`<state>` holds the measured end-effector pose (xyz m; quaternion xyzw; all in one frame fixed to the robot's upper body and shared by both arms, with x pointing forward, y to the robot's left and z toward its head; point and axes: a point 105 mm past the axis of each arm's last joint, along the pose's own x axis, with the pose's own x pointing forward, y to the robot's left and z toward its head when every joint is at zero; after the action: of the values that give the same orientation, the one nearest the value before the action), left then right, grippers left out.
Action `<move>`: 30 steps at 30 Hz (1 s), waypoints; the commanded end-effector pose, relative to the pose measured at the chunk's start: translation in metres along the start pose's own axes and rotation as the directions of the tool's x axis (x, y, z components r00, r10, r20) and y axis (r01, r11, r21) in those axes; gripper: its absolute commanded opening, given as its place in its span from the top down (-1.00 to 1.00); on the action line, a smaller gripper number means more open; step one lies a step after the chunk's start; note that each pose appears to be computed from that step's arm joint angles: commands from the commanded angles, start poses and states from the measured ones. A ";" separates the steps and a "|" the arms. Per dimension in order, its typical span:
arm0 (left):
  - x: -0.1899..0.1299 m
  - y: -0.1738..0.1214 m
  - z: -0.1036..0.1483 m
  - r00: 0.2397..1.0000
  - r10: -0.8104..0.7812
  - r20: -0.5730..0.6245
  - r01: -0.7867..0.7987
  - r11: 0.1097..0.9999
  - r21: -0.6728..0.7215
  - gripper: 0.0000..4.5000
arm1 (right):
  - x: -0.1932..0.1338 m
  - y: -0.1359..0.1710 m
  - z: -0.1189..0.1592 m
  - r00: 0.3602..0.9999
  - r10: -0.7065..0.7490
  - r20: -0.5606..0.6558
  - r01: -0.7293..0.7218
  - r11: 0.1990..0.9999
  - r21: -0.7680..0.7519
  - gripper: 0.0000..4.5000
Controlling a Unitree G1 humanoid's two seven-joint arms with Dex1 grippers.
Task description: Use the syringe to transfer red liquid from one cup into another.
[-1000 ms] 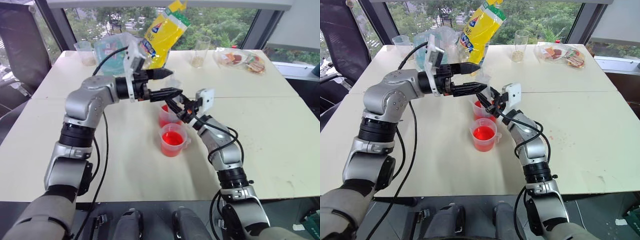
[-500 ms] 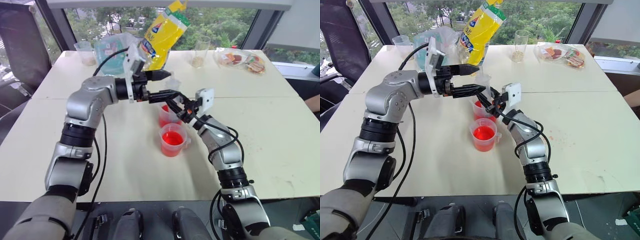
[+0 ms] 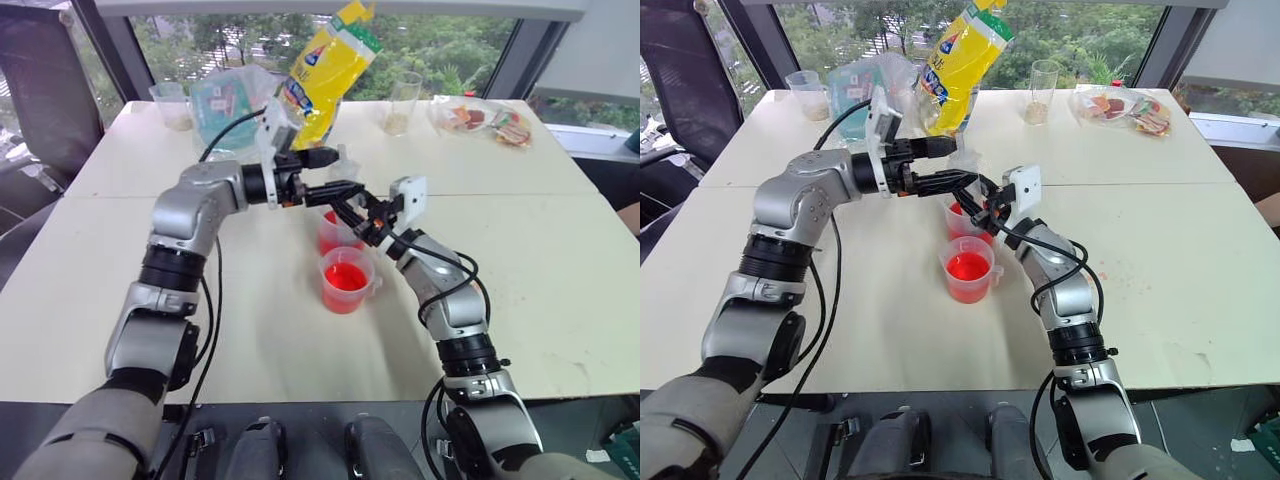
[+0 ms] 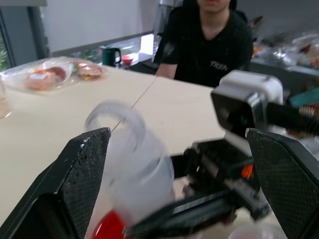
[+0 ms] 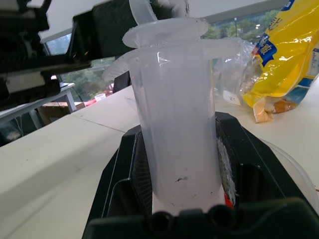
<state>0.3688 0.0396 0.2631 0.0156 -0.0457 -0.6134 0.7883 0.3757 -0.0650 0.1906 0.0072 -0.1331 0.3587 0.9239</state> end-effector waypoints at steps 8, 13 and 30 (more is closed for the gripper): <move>0.007 0.004 0.025 0.996 0.000 0.095 -0.001 1.000 0.014 0.88 | 0.000 0.007 0.012 0.999 0.043 0.027 -0.043 0.999 -0.031 0.39; 0.004 0.006 0.040 0.991 0.019 0.133 -0.024 0.999 0.033 0.96 | -0.001 0.007 0.009 0.998 0.056 0.000 -0.056 0.998 -0.031 0.39; -0.013 0.014 0.074 0.980 0.064 0.187 -0.088 0.989 0.122 0.96 | -0.004 0.013 -0.011 0.989 0.114 -0.093 -0.113 0.993 0.019 0.39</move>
<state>0.3801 0.0458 0.2819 -0.0141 -0.0599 -0.5954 0.8011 0.3712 -0.0635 0.1993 -0.0094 -0.1270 0.3887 0.9125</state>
